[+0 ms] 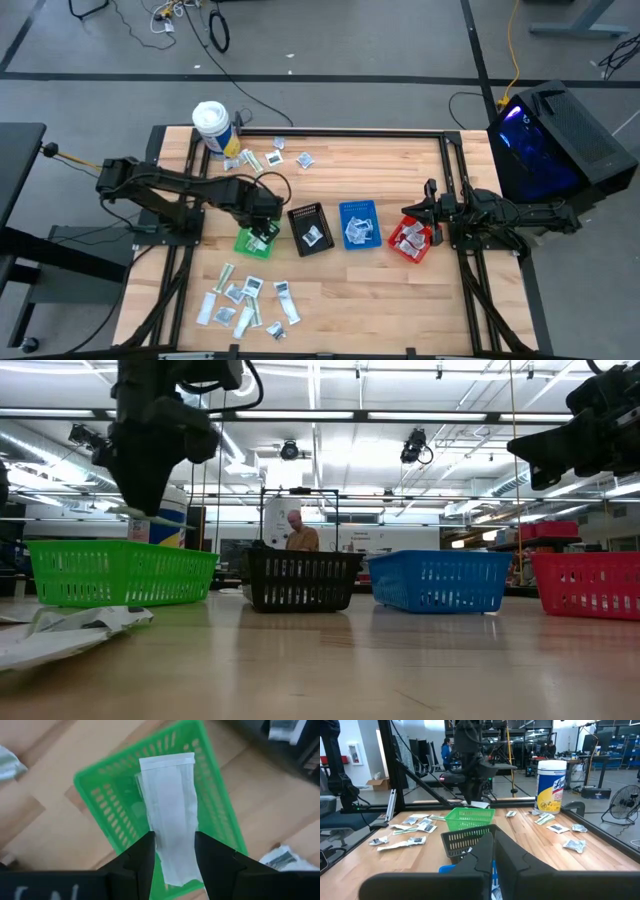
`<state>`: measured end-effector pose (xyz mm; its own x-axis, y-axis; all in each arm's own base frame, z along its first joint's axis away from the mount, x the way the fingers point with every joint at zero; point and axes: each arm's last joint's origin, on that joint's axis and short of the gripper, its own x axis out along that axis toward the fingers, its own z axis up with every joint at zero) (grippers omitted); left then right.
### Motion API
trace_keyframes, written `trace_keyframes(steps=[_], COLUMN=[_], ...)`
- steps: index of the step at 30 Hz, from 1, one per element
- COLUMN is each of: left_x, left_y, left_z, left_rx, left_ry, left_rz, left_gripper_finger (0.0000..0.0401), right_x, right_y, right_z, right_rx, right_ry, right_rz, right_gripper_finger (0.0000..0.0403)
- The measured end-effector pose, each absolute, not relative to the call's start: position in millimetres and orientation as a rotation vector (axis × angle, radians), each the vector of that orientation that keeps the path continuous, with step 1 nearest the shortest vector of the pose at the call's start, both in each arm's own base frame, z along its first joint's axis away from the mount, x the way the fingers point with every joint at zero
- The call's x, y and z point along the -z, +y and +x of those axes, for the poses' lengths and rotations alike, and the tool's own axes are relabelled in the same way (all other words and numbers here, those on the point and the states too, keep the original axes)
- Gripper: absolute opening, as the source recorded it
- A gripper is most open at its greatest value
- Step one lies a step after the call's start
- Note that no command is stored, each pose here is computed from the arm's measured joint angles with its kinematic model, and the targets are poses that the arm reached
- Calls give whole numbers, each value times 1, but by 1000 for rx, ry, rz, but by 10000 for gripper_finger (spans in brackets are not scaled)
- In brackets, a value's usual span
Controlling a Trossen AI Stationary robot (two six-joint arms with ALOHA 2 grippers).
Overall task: Pick & Place First Aid Supplies
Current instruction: Put the bandage into the green basket
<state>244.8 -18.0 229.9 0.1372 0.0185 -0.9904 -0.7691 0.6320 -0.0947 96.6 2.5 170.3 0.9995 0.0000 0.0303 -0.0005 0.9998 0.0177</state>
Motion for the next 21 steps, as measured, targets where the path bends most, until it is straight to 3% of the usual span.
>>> trace_keyframes(steps=[21], left_x=[-224], left_y=[-34], left_z=[250], left_rx=[-712], left_ry=[1261], left_rz=[-823], left_gripper_finger=[145], right_x=[-170], right_y=[2], right_z=[97], right_rx=[0], right_ry=[-30], right_rz=[18], right_gripper_finger=[23])
